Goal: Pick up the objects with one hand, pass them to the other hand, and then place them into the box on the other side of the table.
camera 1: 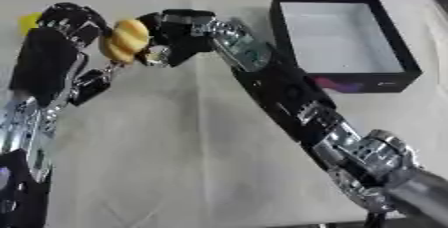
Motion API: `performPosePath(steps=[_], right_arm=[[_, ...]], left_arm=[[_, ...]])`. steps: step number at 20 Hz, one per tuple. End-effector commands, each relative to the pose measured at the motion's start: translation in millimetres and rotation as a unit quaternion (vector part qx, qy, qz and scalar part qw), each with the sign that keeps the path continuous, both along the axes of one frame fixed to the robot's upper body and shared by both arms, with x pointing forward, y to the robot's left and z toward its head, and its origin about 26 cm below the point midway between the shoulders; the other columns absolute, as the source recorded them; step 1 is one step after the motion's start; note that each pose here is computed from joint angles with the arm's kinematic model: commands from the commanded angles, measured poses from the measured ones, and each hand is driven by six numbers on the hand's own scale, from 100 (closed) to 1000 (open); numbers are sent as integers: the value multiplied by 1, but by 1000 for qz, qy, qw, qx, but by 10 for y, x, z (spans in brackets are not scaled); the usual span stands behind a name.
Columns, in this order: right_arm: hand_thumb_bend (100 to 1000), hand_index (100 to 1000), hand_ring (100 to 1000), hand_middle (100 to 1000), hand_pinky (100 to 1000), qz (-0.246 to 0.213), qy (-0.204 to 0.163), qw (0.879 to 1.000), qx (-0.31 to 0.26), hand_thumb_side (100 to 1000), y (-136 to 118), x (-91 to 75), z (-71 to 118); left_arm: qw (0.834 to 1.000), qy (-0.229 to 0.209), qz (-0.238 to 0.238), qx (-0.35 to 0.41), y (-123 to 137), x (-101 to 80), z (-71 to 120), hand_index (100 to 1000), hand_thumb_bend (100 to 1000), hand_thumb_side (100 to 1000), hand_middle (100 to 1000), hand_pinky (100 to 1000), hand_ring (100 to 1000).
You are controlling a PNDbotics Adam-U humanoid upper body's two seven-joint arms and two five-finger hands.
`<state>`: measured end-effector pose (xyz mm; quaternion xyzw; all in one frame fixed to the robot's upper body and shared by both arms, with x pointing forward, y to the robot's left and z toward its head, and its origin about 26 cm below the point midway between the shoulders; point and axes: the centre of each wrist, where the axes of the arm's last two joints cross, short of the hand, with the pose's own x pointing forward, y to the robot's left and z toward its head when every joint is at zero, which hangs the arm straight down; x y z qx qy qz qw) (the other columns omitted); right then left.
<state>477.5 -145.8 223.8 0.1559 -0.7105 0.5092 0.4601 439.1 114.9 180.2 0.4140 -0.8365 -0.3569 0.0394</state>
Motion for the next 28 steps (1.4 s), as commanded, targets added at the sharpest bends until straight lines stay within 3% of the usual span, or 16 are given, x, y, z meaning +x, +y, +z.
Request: performPosePath(steps=[1, 3, 5, 9, 11, 17, 24, 28], right_arm=[[100, 760, 1000, 315, 917, -4, -4, 1000, 16, 202, 23, -28, 189], [100, 736, 1000, 291, 910, -10, 2, 1000, 20, 201, 16, -32, 197], [100, 717, 1000, 271, 904, -17, 5, 1000, 20, 200, 6, -34, 200], [100, 708, 1000, 260, 902, -28, 11, 999, 25, 200, -14, -32, 203], [100, 709, 1000, 260, 902, -36, 15, 999, 29, 200, -32, -30, 206], [100, 711, 1000, 259, 903, -50, 29, 998, 38, 202, -92, -22, 212], [100, 715, 1000, 259, 904, -61, 44, 996, 46, 204, -187, -23, 216], [100, 718, 1000, 263, 904, -78, 46, 994, 56, 206, -381, -25, 273]], left_arm=[[1000, -17, 1, 4, -48, 3, 101, 654, 484, 100, 586, 772, 684], [1000, -19, 6, 4, -42, 6, 100, 694, 574, 100, 616, 778, 708], [1000, -26, 14, 2, -33, 8, 105, 799, 676, 100, 683, 795, 757], [999, -37, 30, -7, -19, 15, 99, 869, 784, 100, 749, 808, 810], [998, -42, 49, -22, 12, 18, 95, 875, 844, 178, 757, 811, 819], [991, -35, 114, -67, 121, 34, 81, 892, 822, 185, 773, 817, 837], [985, -23, 142, -95, 309, 69, 83, 886, 808, 163, 766, 807, 831], [985, -4, 151, -77, 555, 133, 18, 843, 757, 144, 746, 798, 811]])
